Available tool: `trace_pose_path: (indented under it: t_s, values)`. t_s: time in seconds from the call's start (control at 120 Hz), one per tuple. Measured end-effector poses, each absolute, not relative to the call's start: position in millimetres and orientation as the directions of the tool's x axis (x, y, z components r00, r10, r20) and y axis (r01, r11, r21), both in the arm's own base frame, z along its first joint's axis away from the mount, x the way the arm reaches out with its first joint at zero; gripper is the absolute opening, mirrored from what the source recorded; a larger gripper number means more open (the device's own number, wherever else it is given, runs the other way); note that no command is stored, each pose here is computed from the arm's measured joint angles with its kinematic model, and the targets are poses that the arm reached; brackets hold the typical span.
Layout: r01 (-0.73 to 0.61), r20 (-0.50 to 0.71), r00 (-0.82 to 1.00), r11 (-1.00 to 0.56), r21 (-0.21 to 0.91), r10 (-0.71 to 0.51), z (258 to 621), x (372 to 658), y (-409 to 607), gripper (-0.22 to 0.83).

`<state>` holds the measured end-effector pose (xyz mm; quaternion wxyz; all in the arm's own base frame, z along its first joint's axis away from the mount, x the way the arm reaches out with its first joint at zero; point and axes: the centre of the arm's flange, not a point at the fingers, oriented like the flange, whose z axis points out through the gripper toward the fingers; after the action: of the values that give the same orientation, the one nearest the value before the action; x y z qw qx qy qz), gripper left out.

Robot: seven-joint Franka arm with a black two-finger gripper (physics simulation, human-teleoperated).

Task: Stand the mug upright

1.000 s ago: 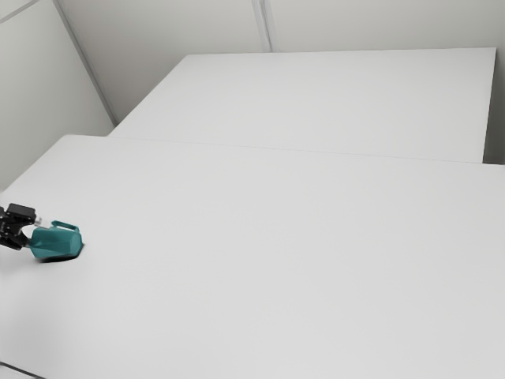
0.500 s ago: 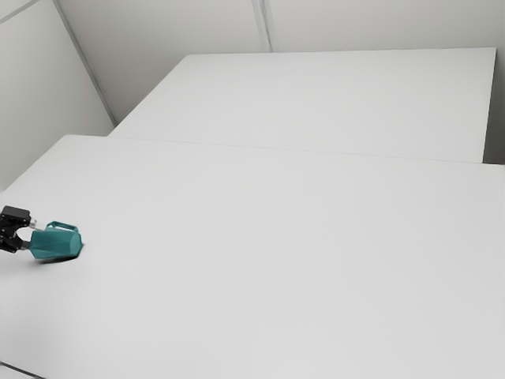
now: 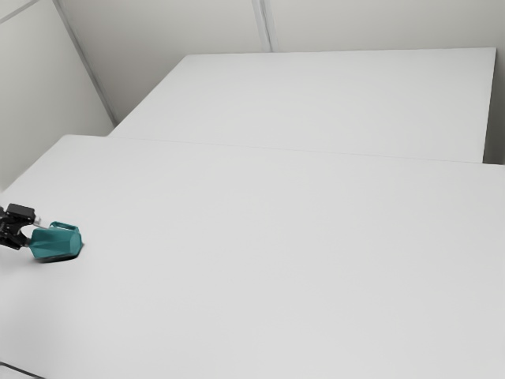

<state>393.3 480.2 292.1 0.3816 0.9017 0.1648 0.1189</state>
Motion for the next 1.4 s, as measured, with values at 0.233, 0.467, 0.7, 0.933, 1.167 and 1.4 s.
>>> trace_pose_path:
  t_s: [0.233,0.467,0.7,0.933,1.167,1.4]
  values:
    - [0.203,0.089,0.919,-0.655,0.728,0.383,289,398,480,0.61]
    - [0.192,0.093,0.921,-0.649,0.736,0.379,287,404,477,0.55]
    - [0.185,0.108,0.912,-0.634,0.751,0.395,289,397,481,0.52]
    - [0.171,0.117,0.911,-0.621,0.765,0.395,286,396,482,0.45]
    - [0.162,0.124,0.912,-0.621,0.767,0.391,285,396,481,0.24]
    - [0.139,0.137,0.917,-0.623,0.770,0.374,284,405,475,0.06]
